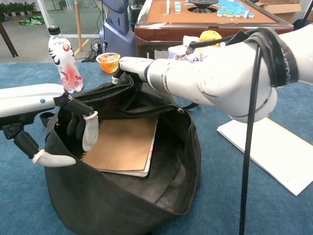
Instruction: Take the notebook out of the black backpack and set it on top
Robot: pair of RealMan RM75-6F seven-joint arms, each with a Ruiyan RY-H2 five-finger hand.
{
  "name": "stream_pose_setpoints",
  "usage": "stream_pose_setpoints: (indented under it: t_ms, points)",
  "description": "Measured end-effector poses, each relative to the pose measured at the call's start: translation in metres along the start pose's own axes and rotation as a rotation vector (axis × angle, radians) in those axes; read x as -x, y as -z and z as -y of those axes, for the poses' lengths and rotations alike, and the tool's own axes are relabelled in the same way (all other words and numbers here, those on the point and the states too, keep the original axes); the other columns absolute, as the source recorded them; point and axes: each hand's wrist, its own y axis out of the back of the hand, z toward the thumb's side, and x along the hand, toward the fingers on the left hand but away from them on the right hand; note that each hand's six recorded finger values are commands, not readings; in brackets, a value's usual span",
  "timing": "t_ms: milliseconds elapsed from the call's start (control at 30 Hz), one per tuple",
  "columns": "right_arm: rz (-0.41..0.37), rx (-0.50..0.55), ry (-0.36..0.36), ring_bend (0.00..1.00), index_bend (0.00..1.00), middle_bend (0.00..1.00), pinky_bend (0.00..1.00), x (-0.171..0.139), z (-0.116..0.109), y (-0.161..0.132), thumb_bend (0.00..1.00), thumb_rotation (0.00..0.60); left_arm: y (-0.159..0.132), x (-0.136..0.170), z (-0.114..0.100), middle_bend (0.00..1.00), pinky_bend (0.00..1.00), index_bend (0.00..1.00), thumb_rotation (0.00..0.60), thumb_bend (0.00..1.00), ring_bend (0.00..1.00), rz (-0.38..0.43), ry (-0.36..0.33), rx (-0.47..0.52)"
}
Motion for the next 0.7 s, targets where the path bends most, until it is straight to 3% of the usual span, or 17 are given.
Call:
stream_pose_setpoints:
  t_ms: [167, 533, 700]
  points:
    - [-0.001, 0.010, -0.002, 0.48, 0.74, 0.57, 0.49, 0.001, 0.000, 0.000, 0.98, 0.600, 0.003, -0.009, 0.002, 0.52, 0.52, 0.45, 0.600, 0.22, 0.50, 0.002, 0.001, 0.004]
    - [-0.002, 0.002, -0.012, 0.48, 0.74, 0.57, 0.49, 0.001, 0.001, 0.001, 0.98, 0.600, 0.018, -0.023, 0.012, 0.52, 0.52, 0.44, 0.600, 0.21, 0.49, 0.007, 0.014, -0.102]
    - [-0.007, 0.008, -0.005, 0.48, 0.74, 0.57, 0.49, 0.001, -0.001, -0.001, 0.98, 0.600, 0.016, -0.027, 0.017, 0.47, 0.47, 0.40, 0.600, 0.21, 0.46, 0.036, 0.027, -0.166]
